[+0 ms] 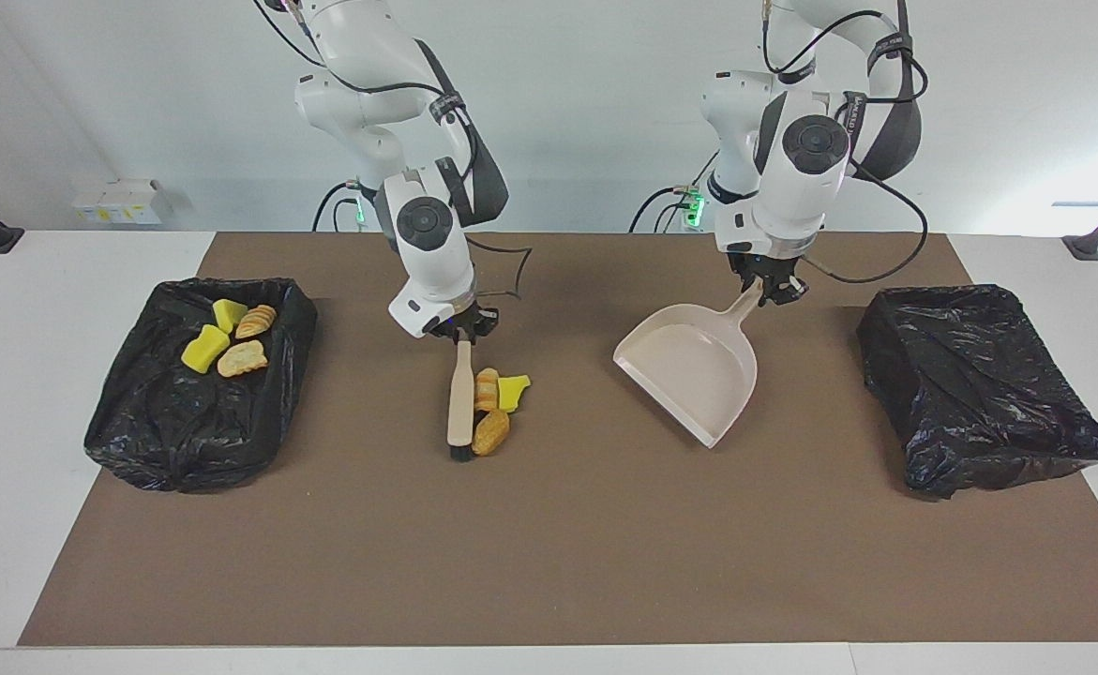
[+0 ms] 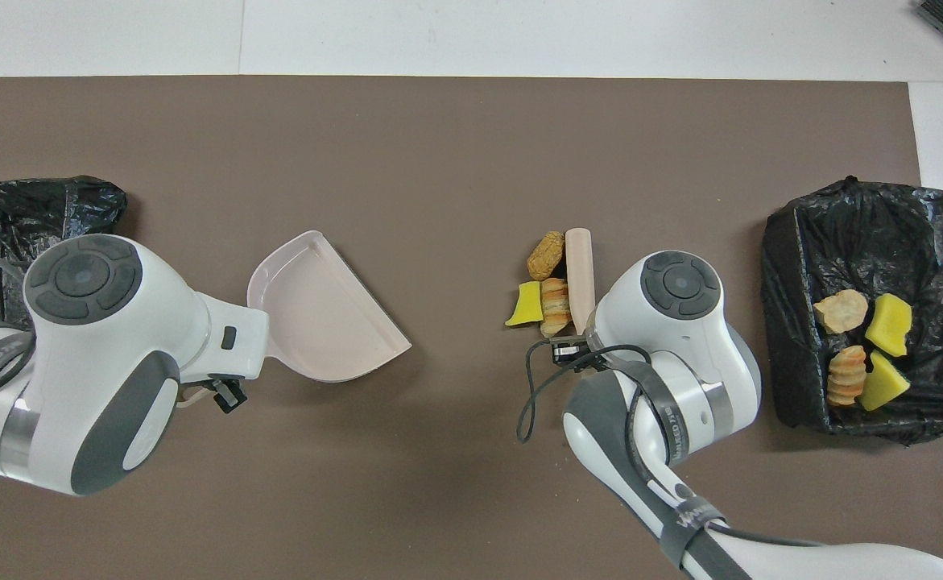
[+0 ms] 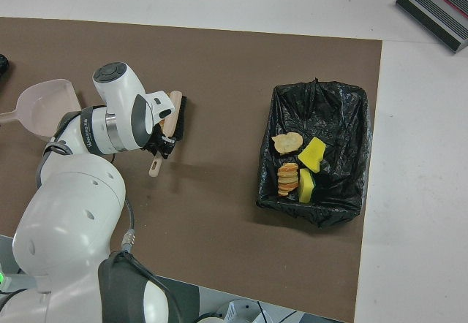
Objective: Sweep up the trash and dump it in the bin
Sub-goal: 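Lower the dustpan by the scraps with the left gripper while the right gripper sweeps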
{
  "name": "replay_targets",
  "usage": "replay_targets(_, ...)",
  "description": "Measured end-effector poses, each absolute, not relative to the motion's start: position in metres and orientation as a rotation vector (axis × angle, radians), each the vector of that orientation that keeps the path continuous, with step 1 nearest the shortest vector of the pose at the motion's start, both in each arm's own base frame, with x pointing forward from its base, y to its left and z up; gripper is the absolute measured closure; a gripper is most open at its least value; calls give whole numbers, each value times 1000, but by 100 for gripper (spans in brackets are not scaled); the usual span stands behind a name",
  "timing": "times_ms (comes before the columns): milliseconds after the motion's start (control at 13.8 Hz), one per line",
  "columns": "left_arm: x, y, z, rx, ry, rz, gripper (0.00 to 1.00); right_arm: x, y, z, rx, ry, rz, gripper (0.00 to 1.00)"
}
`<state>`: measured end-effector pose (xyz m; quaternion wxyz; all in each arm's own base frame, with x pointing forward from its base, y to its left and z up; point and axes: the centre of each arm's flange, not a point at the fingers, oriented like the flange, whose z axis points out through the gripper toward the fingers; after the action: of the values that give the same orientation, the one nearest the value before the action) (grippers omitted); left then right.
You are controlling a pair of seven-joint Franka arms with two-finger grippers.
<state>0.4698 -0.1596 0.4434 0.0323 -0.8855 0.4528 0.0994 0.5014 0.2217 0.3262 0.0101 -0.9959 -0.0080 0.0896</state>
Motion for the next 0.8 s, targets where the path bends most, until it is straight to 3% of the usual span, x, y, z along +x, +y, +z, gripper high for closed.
replay_targets(798,438,-177,400,-2658,1511,250,67,481,295,327,-3051,-98,293,74)
